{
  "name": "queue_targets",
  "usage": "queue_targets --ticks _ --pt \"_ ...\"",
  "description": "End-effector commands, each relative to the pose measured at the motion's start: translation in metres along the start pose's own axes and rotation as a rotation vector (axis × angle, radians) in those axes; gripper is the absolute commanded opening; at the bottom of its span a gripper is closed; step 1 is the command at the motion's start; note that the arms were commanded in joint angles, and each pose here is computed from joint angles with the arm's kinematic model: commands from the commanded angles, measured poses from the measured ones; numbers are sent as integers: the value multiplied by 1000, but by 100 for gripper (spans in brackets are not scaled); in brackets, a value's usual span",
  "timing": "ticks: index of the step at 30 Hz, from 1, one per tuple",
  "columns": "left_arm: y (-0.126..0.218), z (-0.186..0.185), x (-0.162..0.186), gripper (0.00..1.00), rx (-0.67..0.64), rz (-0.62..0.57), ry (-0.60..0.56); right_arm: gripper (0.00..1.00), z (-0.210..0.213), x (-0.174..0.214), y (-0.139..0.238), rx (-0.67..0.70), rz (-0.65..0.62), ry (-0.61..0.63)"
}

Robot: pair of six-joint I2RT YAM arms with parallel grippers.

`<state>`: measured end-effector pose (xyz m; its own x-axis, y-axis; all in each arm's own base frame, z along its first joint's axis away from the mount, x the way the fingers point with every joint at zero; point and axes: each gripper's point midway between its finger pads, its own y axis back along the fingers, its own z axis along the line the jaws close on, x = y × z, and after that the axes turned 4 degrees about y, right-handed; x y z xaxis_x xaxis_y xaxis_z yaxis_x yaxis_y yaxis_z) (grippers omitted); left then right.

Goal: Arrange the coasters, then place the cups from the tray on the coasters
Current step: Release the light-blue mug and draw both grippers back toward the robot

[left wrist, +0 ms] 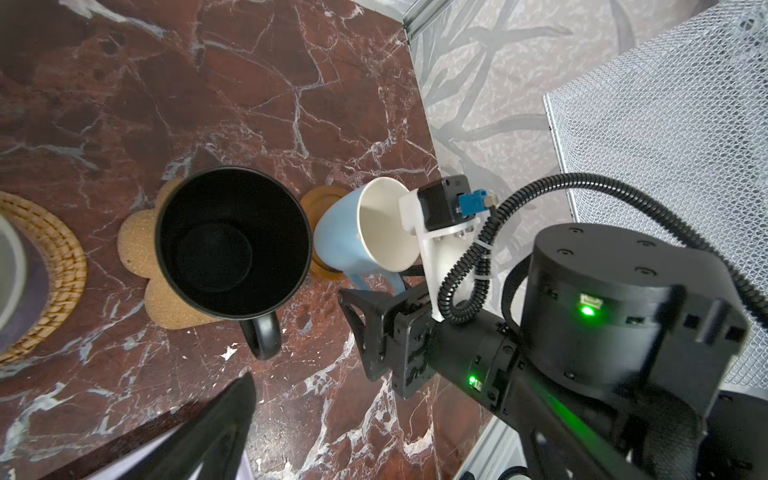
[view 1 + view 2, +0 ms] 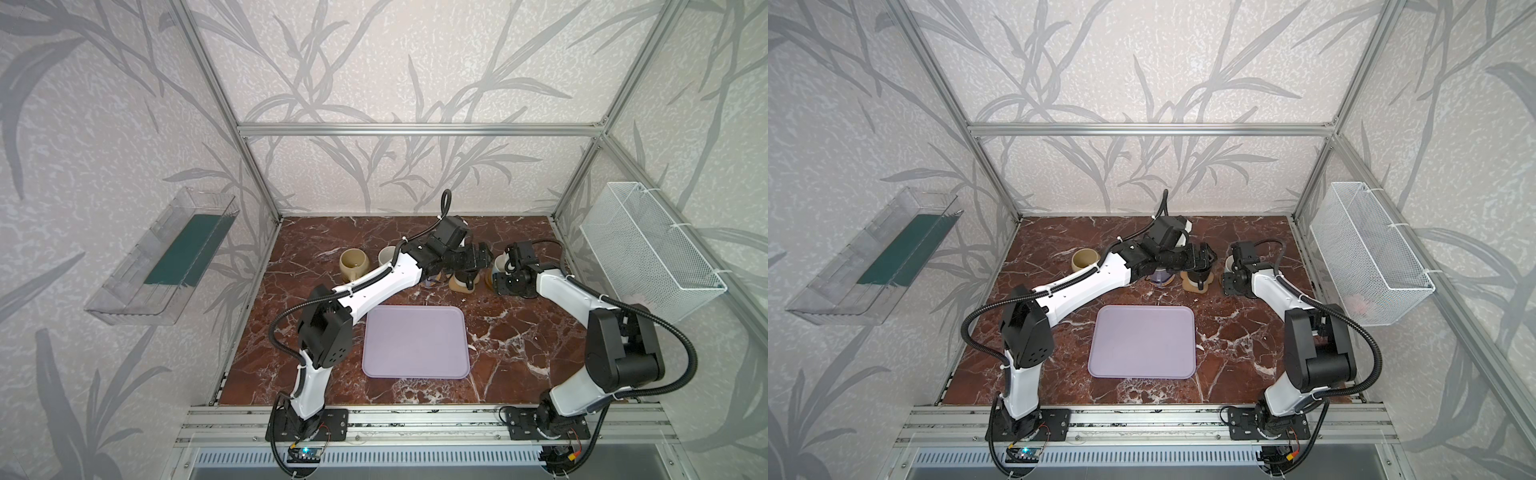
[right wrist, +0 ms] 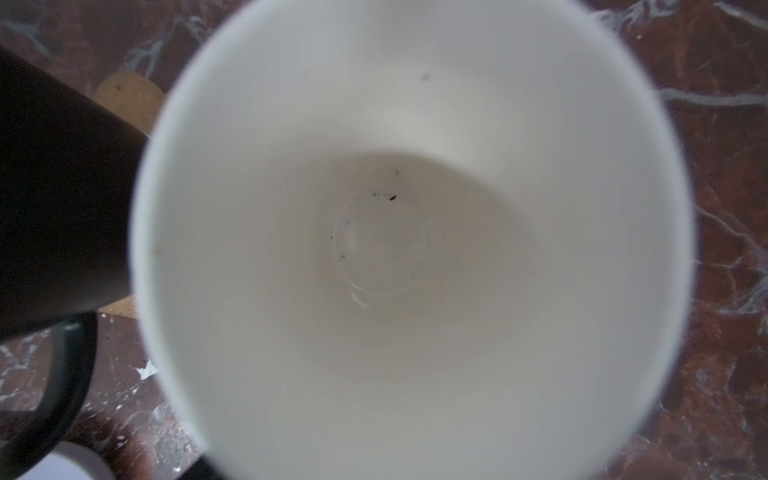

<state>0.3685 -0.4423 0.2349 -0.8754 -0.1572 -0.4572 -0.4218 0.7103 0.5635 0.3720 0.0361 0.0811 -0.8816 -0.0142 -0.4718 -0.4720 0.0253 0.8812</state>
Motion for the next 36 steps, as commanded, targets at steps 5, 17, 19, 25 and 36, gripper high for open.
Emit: queue_targets --ticks 5,17,19,25,36 --pt "63 -6 -25 99 -7 -181 -97 99 6 -25 52 -66 -219 -48" --pt "168 131 -27 98 -293 -481 -152 99 6 -4 110 -158 -516 -104" --pt "186 165 -22 98 -372 -517 -143 99 1 5 107 -132 -524 -91" --pt "232 246 -14 99 -638 -576 -187 96 -10 28 85 -63 -593 -59" --pt "289 328 -22 99 -988 -771 -261 97 -31 21 65 103 -648 27"
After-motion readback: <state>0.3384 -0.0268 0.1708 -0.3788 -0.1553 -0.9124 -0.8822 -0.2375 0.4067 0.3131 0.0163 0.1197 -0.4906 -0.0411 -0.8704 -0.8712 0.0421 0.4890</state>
